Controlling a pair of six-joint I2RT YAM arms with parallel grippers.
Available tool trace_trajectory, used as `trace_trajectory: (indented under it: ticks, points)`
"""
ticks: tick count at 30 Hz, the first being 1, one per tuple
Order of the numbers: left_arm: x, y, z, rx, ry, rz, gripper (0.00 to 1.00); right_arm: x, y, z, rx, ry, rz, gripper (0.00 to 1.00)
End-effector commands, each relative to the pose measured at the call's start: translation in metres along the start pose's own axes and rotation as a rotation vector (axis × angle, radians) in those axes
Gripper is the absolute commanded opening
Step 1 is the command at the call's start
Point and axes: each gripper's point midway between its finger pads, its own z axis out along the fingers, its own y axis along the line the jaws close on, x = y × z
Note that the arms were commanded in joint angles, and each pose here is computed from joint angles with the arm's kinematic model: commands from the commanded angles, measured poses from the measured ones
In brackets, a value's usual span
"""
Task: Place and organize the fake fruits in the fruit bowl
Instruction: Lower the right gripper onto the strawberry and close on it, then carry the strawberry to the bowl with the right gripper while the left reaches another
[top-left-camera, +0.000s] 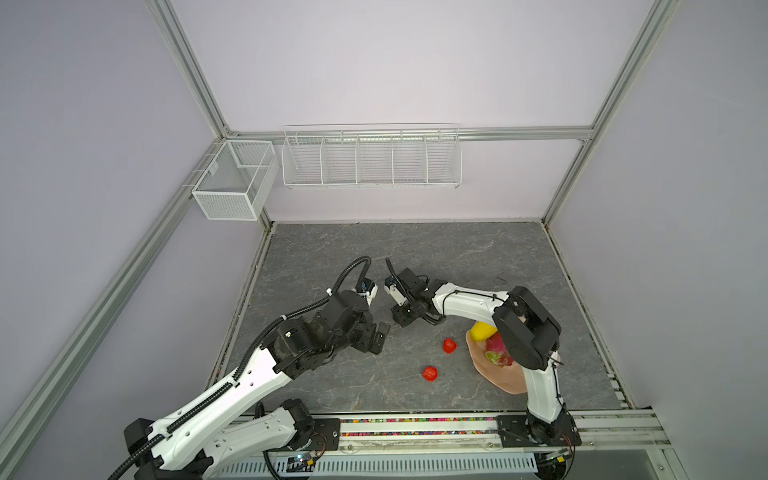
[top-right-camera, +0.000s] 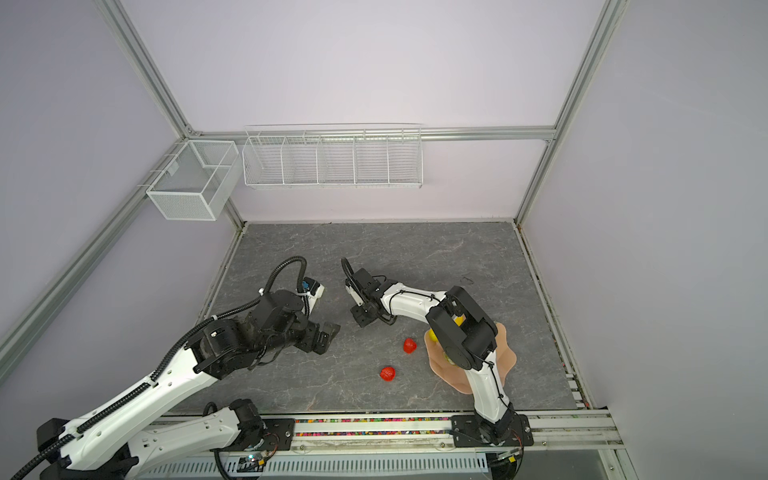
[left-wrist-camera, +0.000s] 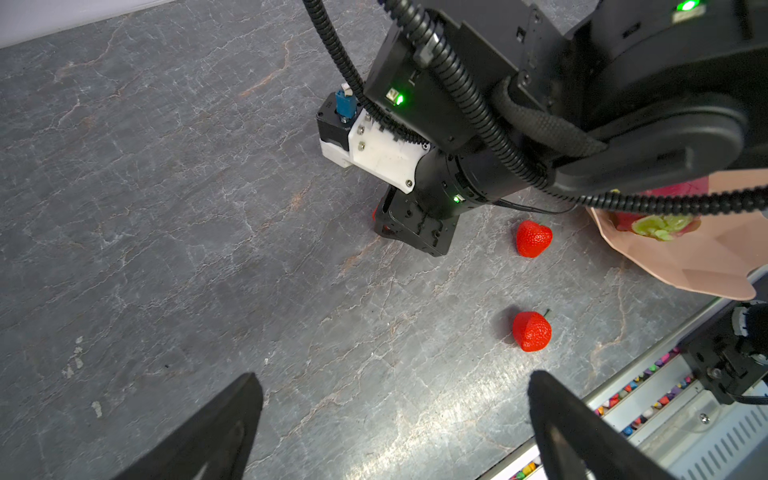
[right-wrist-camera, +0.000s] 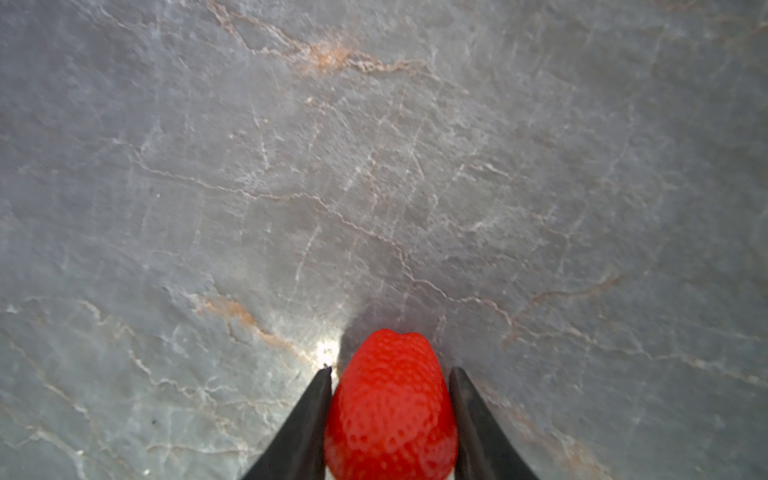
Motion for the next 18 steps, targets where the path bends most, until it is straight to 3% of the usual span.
trace_trajectory:
  ticks: [1, 8, 18]
  points:
    - [0.007, 0.008, -0.001, -0.028, 0.009, -0.007, 0.99, -0.003, -0.002, -0.012, 0.023, -0.024, 0.004, 0.41]
    - [0.003, -0.013, 0.01, 0.071, 0.006, 0.044, 0.99, 0.023, -0.015, -0.081, 0.075, -0.079, 0.11, 0.4]
    - [-0.044, -0.098, 0.024, 0.482, -0.135, 0.136, 0.99, 0.142, -0.076, -0.224, 0.37, -0.23, 0.538, 0.37]
